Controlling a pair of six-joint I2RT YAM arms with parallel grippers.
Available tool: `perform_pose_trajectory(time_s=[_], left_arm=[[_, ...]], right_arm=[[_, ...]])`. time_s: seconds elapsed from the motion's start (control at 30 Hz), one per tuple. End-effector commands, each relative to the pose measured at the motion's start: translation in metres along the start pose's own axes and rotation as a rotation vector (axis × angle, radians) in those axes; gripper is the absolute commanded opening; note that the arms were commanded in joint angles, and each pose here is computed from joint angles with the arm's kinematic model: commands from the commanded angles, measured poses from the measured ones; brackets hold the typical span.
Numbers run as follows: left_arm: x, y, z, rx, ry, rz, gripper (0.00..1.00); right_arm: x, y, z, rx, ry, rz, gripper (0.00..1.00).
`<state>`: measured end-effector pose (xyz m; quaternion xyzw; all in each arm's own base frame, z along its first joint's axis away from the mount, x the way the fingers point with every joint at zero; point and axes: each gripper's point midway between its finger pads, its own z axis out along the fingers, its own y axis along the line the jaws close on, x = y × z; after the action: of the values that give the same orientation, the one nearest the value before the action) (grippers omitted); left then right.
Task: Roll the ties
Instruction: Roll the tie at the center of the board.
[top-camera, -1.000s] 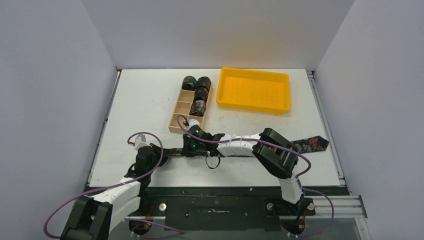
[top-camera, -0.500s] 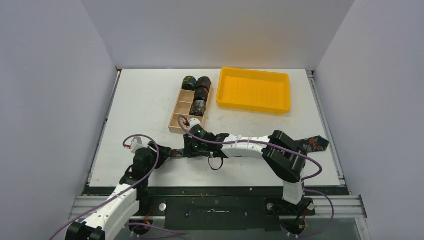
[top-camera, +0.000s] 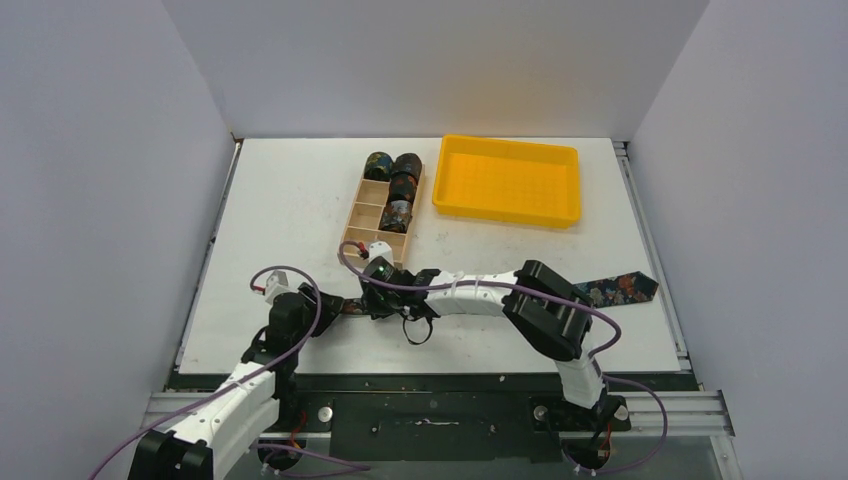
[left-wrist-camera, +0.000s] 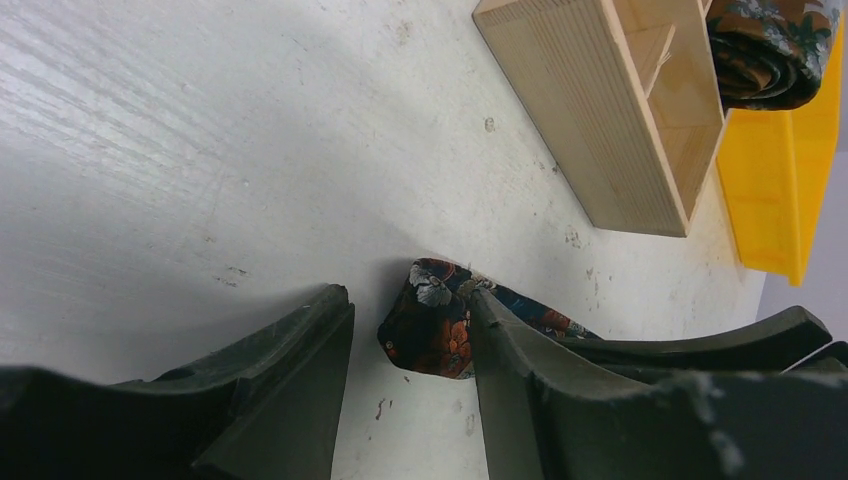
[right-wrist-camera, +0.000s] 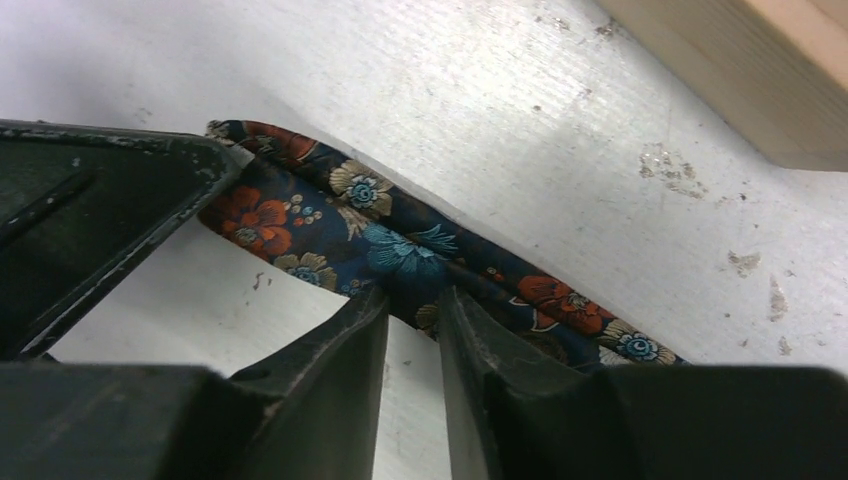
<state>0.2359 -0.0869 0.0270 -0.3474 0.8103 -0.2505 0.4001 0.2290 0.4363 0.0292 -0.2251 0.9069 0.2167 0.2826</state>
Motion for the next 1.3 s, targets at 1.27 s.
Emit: perform_pose_trajectory(time_s=[1.27], left_arm=[[-0.029, -0.025, -0.009, 0.067, -0.081, 0.061, 0.47]], right_arm=[[-0.006, -0.035, 0.008, 0.033, -0.020, -0.101, 0.27]])
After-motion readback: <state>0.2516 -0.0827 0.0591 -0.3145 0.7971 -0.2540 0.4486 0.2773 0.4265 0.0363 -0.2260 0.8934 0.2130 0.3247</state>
